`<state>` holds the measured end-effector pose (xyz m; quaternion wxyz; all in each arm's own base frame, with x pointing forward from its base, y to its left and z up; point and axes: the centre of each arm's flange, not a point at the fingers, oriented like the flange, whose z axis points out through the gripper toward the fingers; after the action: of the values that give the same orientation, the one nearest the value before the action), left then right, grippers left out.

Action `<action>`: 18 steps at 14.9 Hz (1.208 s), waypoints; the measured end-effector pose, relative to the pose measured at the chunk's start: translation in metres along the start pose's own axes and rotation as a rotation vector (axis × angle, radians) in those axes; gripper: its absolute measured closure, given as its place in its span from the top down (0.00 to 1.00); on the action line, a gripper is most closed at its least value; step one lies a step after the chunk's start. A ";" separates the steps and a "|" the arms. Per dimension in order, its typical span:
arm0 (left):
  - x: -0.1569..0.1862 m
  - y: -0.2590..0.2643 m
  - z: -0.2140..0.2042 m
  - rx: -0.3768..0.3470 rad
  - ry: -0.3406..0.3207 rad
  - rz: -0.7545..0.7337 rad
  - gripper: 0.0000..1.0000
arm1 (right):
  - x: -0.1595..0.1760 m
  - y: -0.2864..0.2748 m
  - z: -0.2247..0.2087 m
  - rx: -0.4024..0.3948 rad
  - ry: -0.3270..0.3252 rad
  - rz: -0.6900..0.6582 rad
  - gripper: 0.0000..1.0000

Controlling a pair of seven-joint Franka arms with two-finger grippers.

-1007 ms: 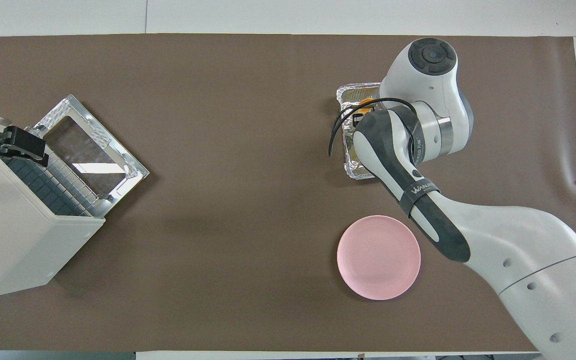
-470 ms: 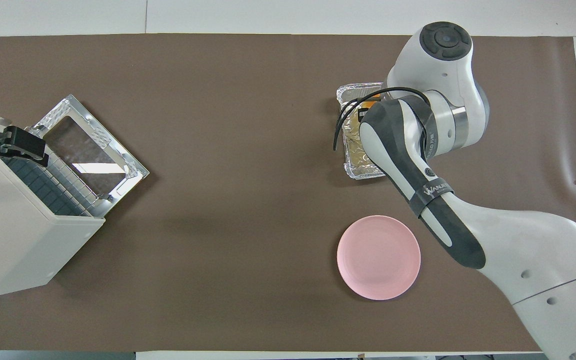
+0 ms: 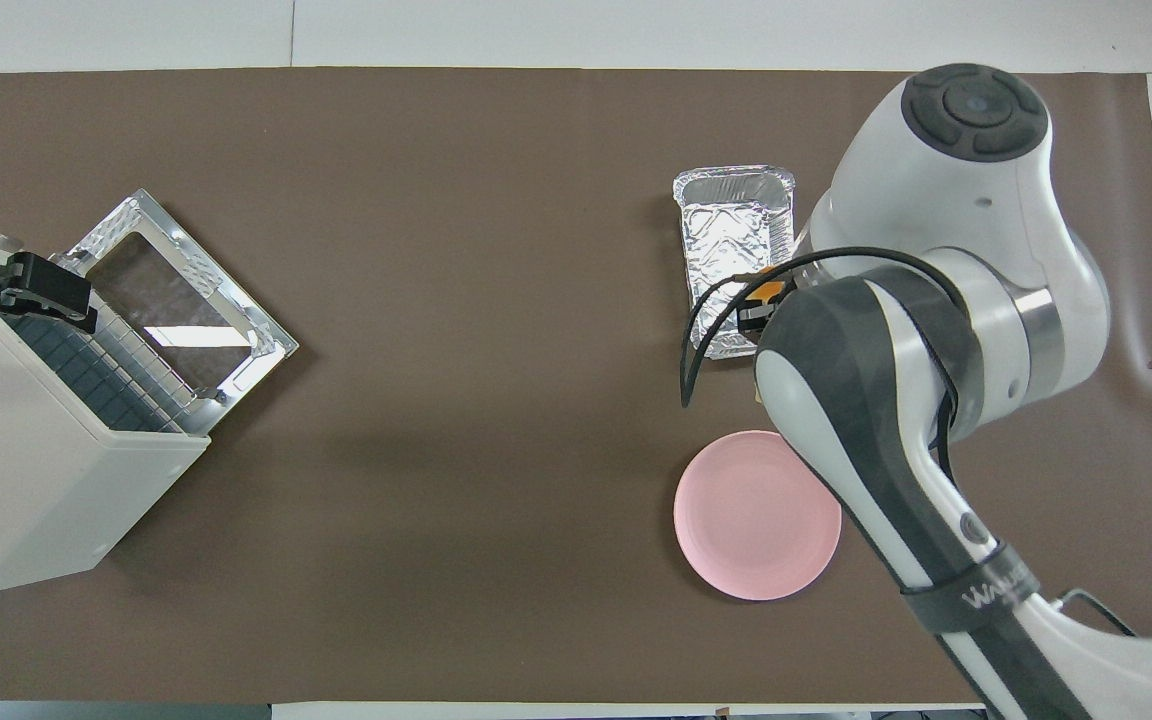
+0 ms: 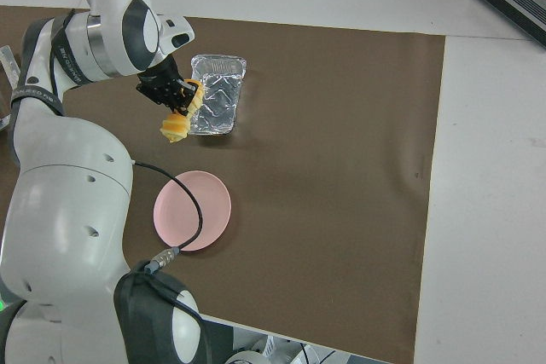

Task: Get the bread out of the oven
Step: 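Lift the bread rolls and carry them to the pink plate, then lower the bread rolls onto the pink plate and open the right gripper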

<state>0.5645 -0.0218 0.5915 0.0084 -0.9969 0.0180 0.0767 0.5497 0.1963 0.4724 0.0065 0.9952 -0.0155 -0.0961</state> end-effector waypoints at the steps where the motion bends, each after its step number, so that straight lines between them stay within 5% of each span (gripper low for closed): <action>1: 0.000 0.000 0.000 0.000 0.000 0.000 1.00 | -0.018 0.001 0.013 0.003 0.010 -0.002 0.11; 7: 0.000 0.000 0.000 0.000 0.000 0.000 1.00 | -0.097 0.007 0.106 0.004 0.069 -0.024 0.11; 18: 0.000 0.000 0.000 0.000 0.000 0.000 1.00 | -0.139 -0.017 0.167 0.003 0.105 -0.015 0.11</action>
<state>0.5645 -0.0218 0.5915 0.0084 -0.9969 0.0180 0.0767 0.3814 0.2166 0.3347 0.0050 0.9990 -0.0077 -0.0437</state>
